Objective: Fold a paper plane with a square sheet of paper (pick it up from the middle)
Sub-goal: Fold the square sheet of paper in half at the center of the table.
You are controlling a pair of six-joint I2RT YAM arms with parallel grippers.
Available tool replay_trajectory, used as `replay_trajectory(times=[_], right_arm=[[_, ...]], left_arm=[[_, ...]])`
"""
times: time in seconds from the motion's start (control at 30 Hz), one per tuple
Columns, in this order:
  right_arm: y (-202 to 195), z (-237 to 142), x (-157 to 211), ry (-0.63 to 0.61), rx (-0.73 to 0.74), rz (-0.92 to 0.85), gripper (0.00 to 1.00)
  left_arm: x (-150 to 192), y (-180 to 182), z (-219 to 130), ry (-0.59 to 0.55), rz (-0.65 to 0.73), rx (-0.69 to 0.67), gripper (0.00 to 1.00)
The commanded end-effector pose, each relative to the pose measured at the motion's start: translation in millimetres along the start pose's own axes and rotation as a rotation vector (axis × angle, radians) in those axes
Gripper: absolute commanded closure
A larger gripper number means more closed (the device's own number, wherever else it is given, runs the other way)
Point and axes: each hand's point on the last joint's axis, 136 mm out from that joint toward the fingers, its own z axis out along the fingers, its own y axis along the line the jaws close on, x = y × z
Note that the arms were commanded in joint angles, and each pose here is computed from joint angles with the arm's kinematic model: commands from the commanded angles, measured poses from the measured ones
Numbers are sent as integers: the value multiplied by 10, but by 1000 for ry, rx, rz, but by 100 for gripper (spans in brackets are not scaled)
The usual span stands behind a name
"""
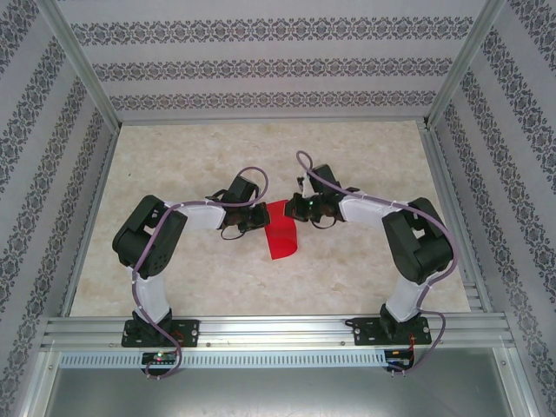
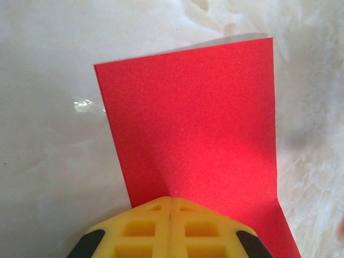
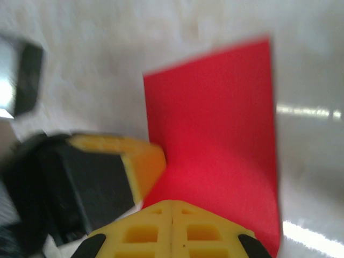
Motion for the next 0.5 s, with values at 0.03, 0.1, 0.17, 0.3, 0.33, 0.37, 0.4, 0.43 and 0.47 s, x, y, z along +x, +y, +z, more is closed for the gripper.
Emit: replay_trajectory(times=[0.03,0.1,0.17,0.3,0.33,0.37,0.4,0.43,0.47], right_arm=[[-51,91,181,51,-15,6,100],[-98,116,238,65,-8,14,100],[-134,124,271,70,-1,17,100],[-197,162,377,111,11,23,100],[-213,174,410,123,14,25,100],[-230,182,441,133,20,28,100],[-245,187,467,139,25,29,100],[-260,186,476,140,29,33,100],[-281,189,501,144,34,34,100]], left_arm=[[717,1070,112,185,-70,-372,100],[730,1082,120,183,-72,-371,100],[734,1091,123,181,-74,-370,100],[746,1106,123,182,-75,-373,100],[745,1108,125,182,-76,-373,100],[747,1110,126,182,-76,-374,100],[746,1116,130,181,-77,-375,100],[749,1116,130,181,-78,-375,100],[757,1120,132,183,-79,-376,100]])
